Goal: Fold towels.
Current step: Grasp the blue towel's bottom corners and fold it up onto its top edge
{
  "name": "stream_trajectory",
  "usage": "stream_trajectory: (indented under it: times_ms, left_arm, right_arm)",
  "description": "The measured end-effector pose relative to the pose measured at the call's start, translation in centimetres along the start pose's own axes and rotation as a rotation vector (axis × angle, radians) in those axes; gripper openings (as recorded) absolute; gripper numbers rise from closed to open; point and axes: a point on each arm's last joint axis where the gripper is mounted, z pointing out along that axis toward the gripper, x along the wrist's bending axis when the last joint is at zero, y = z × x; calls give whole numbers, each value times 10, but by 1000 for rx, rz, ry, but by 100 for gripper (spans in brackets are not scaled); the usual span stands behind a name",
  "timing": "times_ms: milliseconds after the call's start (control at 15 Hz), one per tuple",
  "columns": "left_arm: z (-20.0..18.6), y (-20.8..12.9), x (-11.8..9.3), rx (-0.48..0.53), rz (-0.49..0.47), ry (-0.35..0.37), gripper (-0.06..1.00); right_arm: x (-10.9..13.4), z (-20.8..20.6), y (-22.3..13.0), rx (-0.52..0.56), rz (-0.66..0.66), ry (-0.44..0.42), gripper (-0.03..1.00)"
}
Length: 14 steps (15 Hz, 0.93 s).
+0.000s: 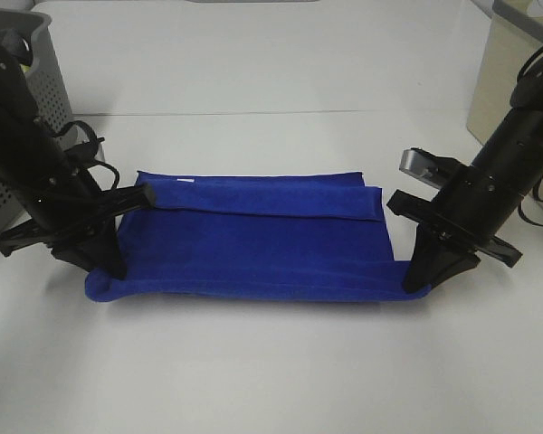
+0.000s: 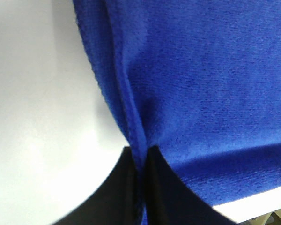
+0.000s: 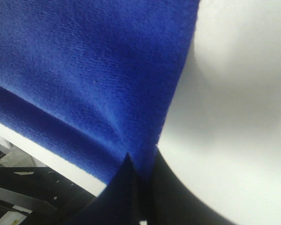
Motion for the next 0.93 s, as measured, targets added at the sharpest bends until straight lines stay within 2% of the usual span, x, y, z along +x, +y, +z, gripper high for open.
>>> stream_trajectory:
  times_ms: [133, 267, 467, 733, 933]
  left_arm:
    - [0, 3, -1, -36, -8, -7, 4]
    - [-12, 16, -10, -99, -14, -31, 4]
    - [-41, 52, -22, -219, -29, -80, 4]
    - [-45, 104, -33, -307, 14, -87, 4]
    - [-39, 122, -34, -316, 32, -66, 4]
  right_arm:
    - [4, -7, 7, -33, -25, 0, 2]
    - [13, -24, 23, -113, -77, 2, 2]
    - [32, -57, 61, -239, -152, 25, 2]
    - [43, -73, 112, -305, -216, 49, 2]
    - [38, -63, 132, -293, -211, 55, 2]
